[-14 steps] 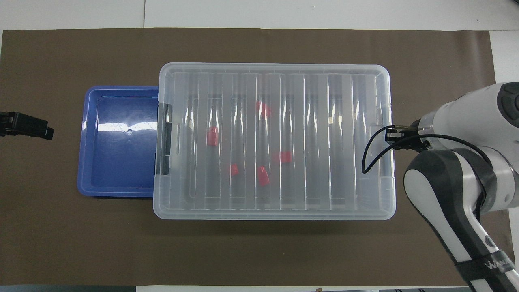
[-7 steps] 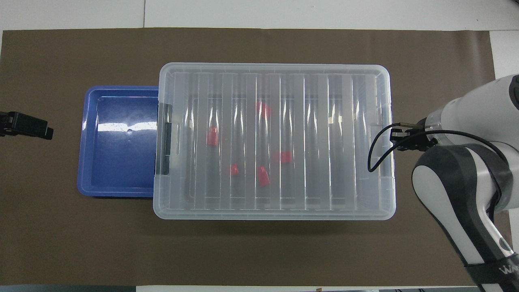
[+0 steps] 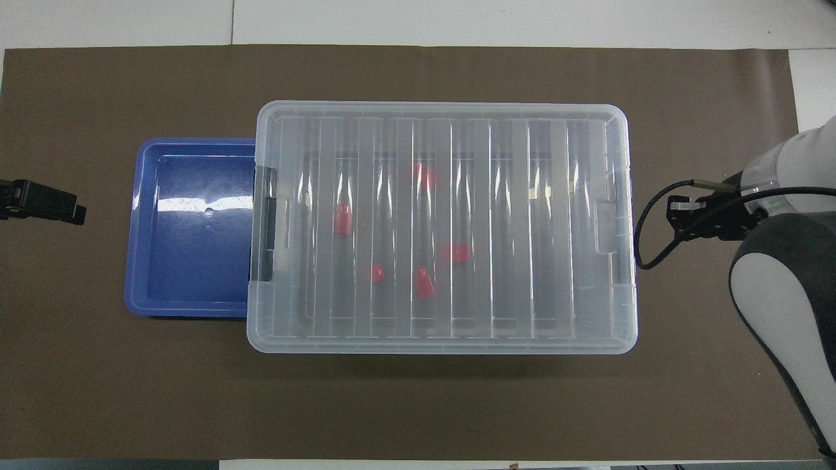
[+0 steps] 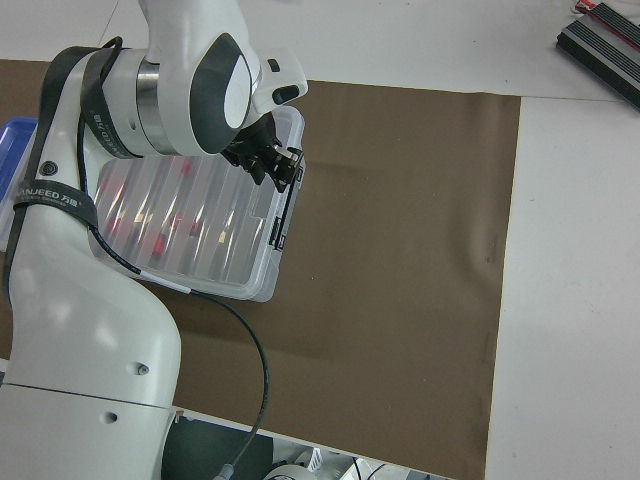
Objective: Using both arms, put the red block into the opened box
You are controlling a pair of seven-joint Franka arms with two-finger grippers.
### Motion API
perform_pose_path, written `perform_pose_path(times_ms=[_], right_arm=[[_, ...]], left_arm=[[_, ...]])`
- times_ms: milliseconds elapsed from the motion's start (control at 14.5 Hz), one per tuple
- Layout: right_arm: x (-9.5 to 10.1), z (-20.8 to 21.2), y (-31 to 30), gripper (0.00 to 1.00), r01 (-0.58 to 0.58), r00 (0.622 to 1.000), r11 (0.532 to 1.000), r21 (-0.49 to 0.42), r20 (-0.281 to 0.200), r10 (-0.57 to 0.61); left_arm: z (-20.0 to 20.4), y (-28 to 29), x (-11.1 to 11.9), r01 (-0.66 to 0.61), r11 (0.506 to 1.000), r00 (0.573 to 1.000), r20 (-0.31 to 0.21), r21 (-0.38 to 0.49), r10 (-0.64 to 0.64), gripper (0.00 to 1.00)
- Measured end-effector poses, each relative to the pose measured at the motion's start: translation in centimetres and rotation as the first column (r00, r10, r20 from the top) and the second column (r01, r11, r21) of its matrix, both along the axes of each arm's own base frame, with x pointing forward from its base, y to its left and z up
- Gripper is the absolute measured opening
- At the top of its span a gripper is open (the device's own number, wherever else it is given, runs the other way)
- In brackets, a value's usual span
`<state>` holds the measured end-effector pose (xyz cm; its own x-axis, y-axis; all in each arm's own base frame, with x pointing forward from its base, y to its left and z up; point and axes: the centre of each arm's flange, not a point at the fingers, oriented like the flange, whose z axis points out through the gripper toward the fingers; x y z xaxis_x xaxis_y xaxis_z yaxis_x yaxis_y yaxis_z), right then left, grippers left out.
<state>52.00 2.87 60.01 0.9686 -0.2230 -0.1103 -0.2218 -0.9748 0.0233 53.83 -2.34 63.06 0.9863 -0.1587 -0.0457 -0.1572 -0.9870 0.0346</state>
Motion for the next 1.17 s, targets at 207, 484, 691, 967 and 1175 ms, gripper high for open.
perform_pose_path(times_ms=[207,484,691,967,1175], right_arm=[[-0.6,0.9,-2.9,0.80,-0.029,0.999,1.000,0.012,-0.023,0.029],[-0.2,0.7,-6.5,1.00,0.014,1.000,1.000,0.013,-0.002,-0.014],[0.2,0.1,-7.7,1.00,0.006,1.000,1.000,0.015,-0.003,-0.005],[0.7,-0.2,-7.5,1.00,-0.080,0.997,0.997,0.021,0.005,0.080],[0.9,1.0,-6.8,1.00,-0.101,0.995,0.995,0.017,0.029,0.100]], left_arm=[[0.0,0.0,0.0,0.000,1.000,1.000,0.000,0.000,0.000,1.00],[0.0,0.0,0.0,0.000,1.000,1.000,0.000,0.000,0.000,1.00],[0.0,0.0,0.0,0.000,1.000,1.000,0.000,0.000,0.000,1.00],[0.0,0.0,0.0,0.000,1.000,1.000,0.000,0.000,0.000,1.00],[0.0,0.0,0.0,0.000,1.000,1.000,0.000,0.000,0.000,1.00]])
